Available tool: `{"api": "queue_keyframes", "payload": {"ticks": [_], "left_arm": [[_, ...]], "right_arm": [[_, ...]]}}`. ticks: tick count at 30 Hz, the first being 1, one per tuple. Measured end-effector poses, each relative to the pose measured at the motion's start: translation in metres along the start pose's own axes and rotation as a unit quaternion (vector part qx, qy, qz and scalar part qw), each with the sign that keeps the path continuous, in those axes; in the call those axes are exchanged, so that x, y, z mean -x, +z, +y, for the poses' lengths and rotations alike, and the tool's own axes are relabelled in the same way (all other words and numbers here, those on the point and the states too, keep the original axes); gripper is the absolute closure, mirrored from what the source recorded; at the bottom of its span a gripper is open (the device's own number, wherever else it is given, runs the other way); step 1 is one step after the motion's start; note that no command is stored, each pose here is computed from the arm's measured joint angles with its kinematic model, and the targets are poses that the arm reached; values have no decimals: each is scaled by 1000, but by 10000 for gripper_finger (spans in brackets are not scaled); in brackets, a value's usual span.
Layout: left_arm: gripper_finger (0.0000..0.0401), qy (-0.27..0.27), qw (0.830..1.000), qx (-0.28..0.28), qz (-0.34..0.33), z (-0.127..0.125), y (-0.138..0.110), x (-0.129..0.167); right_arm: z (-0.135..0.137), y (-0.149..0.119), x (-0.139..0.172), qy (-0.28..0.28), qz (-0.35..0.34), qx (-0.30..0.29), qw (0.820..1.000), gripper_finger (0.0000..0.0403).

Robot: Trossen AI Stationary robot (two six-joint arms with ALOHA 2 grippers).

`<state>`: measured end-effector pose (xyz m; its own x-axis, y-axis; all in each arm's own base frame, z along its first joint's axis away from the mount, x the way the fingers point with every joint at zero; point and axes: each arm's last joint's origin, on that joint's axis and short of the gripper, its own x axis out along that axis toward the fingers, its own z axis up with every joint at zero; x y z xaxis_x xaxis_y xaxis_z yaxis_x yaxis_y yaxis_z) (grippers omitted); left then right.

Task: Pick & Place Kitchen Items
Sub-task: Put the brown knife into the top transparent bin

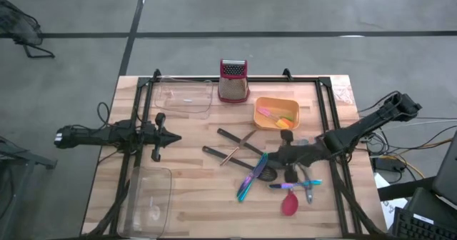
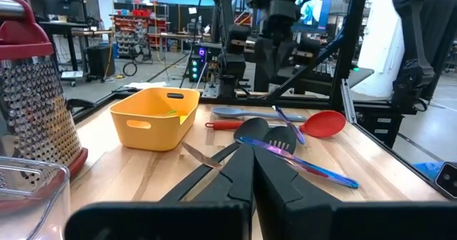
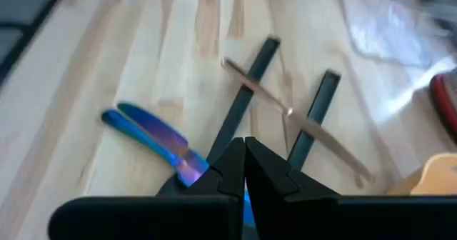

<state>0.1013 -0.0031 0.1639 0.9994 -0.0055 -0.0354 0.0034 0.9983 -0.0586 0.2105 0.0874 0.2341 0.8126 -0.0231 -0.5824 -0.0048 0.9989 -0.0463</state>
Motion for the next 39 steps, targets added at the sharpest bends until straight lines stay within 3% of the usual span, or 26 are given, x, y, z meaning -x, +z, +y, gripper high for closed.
{"api": "queue_keyframes", "payload": {"ticks": [3, 8, 12, 16, 19, 23, 26, 30, 36, 39], "left_arm": [[396, 4, 1000, 5, -13, 0, 3, 0], [396, -3, 993, 53, -105, -1, 20, 2], [396, -23, 964, 125, -234, -1, 44, 11], [396, 69, 937, 153, -307, 4, 61, 18], [396, 112, 946, 147, -267, 6, 67, 13], [396, 142, 957, 201, -156, 6, 74, -5], [396, 164, 952, 252, -66, 5, 77, -25], [384, 179, 954, 239, 7, 2, 91, -58], [296, 185, 950, 224, 112, -2, 109, -121], [242, 180, 950, 222, 124, -5, 123, -153]], "right_arm": [[-5, -5, 7, 7, -39, -2, 999, 394], [-10, -11, 15, 12, -76, -7, 997, 394], [-11, -11, 17, 18, -104, -19, 994, 394], [-10, -10, 14, 19, -117, -16, 993, 394], [-9, -9, 12, 9, -119, 1, 993, 394], [-9, -8, 14, 12, -126, 6, 992, 394], [-9, -9, 15, 15, -141, 16, 990, 394], [-13, -13, 18, 24, -177, 26, 984, 394], [-21, -25, 27, 23, -189, -1, 982, 394], [-25, -32, 33, 28, -200, -23, 979, 394]]}}
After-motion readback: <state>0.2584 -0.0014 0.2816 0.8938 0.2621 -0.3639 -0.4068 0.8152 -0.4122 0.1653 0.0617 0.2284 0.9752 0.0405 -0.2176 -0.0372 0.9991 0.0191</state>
